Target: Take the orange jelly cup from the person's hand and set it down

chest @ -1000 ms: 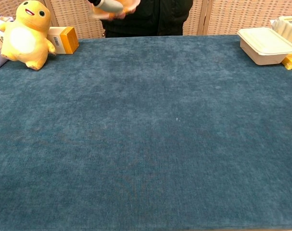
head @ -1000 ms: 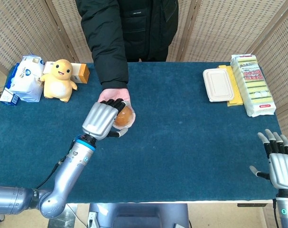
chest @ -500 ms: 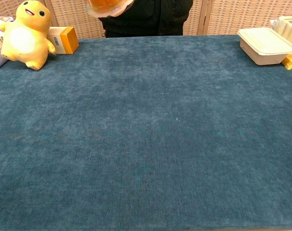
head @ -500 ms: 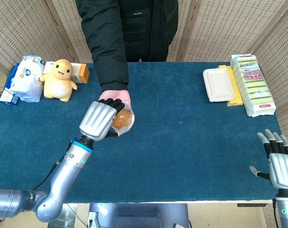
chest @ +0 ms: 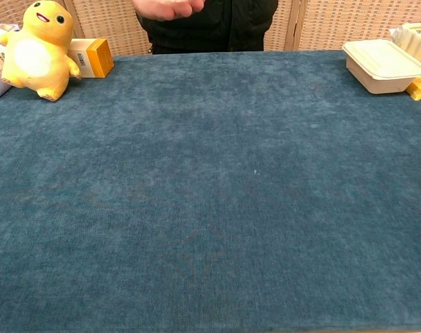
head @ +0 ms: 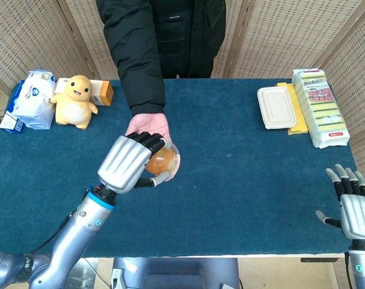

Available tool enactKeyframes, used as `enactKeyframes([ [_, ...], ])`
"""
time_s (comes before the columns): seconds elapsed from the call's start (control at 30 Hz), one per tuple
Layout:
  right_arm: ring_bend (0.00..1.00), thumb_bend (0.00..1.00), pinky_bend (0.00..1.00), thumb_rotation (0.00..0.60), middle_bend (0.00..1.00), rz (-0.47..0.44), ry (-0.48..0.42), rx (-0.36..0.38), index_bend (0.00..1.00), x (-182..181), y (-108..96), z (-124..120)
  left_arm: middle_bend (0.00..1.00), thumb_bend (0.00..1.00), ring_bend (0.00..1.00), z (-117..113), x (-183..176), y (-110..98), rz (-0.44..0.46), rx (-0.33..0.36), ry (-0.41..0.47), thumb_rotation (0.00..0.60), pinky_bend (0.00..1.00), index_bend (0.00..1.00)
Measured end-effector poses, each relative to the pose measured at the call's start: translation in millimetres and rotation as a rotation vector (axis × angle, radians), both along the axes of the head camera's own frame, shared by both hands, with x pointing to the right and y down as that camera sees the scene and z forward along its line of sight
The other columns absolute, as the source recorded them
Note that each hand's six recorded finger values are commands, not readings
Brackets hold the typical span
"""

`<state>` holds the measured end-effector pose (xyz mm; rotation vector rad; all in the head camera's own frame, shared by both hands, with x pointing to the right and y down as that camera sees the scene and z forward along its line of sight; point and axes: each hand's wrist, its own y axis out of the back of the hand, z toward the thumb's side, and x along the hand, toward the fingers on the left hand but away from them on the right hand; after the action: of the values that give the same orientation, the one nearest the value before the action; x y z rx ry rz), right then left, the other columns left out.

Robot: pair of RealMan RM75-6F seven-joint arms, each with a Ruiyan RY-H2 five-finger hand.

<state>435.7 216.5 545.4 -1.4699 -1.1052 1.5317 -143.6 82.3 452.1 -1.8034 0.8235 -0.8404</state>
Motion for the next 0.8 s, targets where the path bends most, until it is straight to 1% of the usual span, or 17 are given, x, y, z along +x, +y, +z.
enactKeyframes([
  [0.07, 0.00, 0.15, 0.00, 0.600, 0.03, -0.002, 0.001, -0.002, 0.11, -1, 0, 1, 0.55, 0.24, 0.42, -3, -5, 4, 0.013, 0.011, -0.011, 0.600, 0.52, 0.48],
  [0.13, 0.00, 0.15, 0.00, 0.600, 0.03, -0.003, 0.003, -0.003, 0.11, 0, 0, 0, 0.55, 0.24, 0.42, 0, -14, 10, 0.022, 0.018, -0.040, 0.600, 0.52, 0.48],
  [0.27, 0.00, 0.14, 0.00, 0.600, 0.03, -0.006, 0.005, -0.006, 0.11, -1, -1, 0, 0.55, 0.24, 0.42, 14, -38, 22, 0.027, -0.004, -0.113, 0.600, 0.52, 0.48],
  [0.4, 0.00, 0.15, 0.00, 0.600, 0.03, -0.005, 0.007, -0.008, 0.11, -2, -3, 1, 0.55, 0.24, 0.42, 43, -68, 32, 0.019, -0.050, -0.198, 0.600, 0.52, 0.48],
  [0.57, 0.00, 0.15, 0.00, 0.600, 0.03, -0.009, 0.012, -0.018, 0.11, -4, -4, 4, 0.55, 0.24, 0.42, 81, -102, 38, 0.005, -0.098, -0.272, 0.600, 0.52, 0.49],
  [0.77, 0.00, 0.15, 0.00, 0.600, 0.03, -0.014, 0.019, -0.027, 0.11, -7, -5, 7, 0.56, 0.25, 0.43, 141, -139, 42, -0.021, -0.185, -0.359, 0.600, 0.53, 0.50],
  [0.8, 0.00, 0.15, 0.00, 0.600, 0.03, -0.013, 0.019, -0.028, 0.11, -6, -4, 7, 0.56, 0.25, 0.43, 157, -146, 43, -0.028, -0.213, -0.382, 0.600, 0.53, 0.51],
])
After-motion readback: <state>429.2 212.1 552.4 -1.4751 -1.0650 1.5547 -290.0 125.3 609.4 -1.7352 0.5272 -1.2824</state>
